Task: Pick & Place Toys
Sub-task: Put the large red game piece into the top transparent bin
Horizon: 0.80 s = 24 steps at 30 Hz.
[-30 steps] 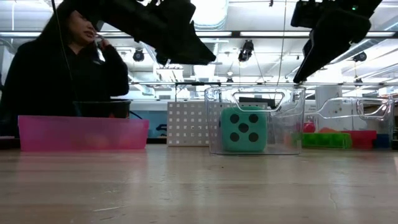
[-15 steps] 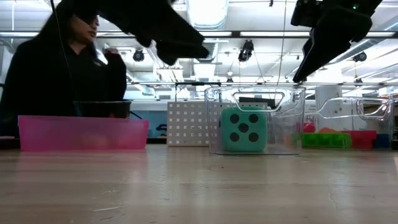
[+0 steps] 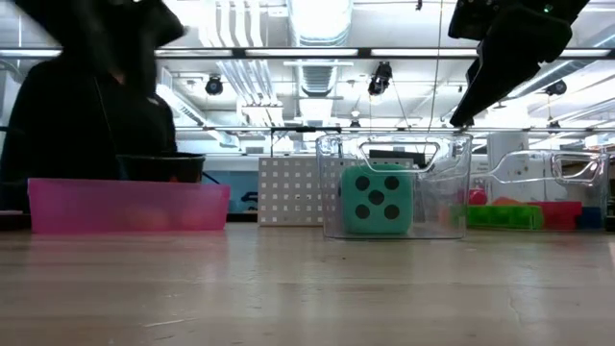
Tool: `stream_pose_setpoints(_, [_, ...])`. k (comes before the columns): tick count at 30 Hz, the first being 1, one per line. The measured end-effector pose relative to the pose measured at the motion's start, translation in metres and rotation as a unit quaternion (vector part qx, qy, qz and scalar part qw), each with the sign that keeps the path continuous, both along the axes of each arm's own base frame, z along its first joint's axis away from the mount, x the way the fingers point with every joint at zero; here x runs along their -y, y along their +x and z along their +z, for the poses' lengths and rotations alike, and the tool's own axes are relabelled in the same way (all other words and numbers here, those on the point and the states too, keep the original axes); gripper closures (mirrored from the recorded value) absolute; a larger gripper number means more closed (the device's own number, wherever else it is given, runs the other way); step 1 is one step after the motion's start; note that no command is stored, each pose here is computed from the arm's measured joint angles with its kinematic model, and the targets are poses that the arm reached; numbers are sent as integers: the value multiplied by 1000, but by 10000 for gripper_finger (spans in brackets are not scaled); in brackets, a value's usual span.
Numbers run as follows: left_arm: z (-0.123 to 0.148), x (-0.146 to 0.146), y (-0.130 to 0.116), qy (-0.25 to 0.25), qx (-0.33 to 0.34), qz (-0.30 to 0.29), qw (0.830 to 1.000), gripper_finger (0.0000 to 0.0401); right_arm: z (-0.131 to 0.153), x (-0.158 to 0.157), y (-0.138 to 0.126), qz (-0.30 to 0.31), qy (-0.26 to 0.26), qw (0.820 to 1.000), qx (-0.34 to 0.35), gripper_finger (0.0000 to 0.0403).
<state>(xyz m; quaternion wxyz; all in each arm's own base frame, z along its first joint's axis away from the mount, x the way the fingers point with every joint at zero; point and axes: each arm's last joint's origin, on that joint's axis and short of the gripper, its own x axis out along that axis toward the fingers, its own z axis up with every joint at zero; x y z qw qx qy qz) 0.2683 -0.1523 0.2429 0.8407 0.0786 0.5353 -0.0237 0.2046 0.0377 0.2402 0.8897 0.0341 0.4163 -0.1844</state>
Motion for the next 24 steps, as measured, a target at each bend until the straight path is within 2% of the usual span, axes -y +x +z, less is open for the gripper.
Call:
stream_pose_setpoints(4, [-9, 10, -21, -9, -68, 12, 998, 147, 0, 0, 0, -4, 4, 1000, 5, 43])
stream_pose_setpoints(9, [-32, 26, -48, -13, -133, -46, 990, 109, 0, -1, 1, -9, 9, 1000, 8, 43])
stream_pose_setpoints(12, [-46, 33, -65, -1, -168, -87, 982, 103, 0, -1, 1, -9, 9, 1000, 8, 43])
stream_pose_setpoints(16, [-60, 35, -81, 14, -194, -103, 976, 102, -1, -1, 0, -9, 9, 1000, 7, 43])
stream_pose_setpoints(24, [-63, 38, -86, -7, -218, -120, 968, 102, -2, 0, 0, -9, 8, 1000, 6, 43])
